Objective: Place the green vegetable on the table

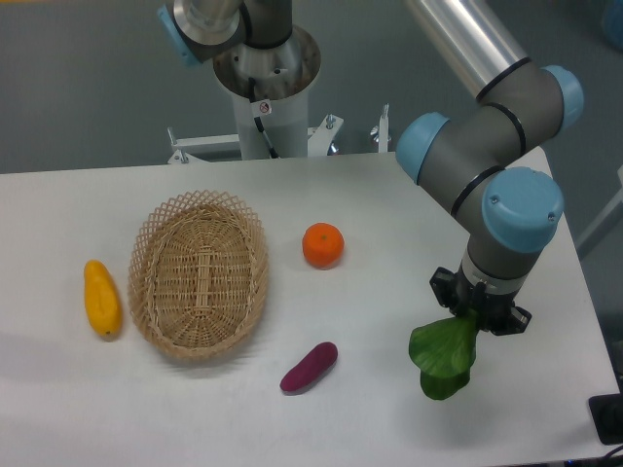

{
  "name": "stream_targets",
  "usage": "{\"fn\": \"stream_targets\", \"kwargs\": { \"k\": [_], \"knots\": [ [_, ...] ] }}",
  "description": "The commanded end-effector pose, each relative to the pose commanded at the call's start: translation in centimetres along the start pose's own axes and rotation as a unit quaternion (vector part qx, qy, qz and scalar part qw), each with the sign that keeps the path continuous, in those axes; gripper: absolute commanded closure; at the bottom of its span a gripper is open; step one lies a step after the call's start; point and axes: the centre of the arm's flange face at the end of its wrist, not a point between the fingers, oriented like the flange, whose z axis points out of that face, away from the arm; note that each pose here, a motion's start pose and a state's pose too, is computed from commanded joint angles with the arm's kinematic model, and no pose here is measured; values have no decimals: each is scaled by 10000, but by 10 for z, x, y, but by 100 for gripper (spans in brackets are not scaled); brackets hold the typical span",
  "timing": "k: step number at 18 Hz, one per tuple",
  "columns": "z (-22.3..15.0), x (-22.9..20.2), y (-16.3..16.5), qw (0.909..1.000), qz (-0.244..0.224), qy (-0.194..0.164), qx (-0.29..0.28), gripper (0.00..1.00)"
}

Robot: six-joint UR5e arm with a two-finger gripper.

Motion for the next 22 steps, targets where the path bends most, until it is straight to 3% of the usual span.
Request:
{"fn": "stream_targets", "kwargs": {
  "k": [18, 22],
  "knots": [
    [3, 4, 2, 10000, 8, 37, 10, 71],
    [3, 23, 11, 9999, 115, 125, -14, 72]
  ]
}}
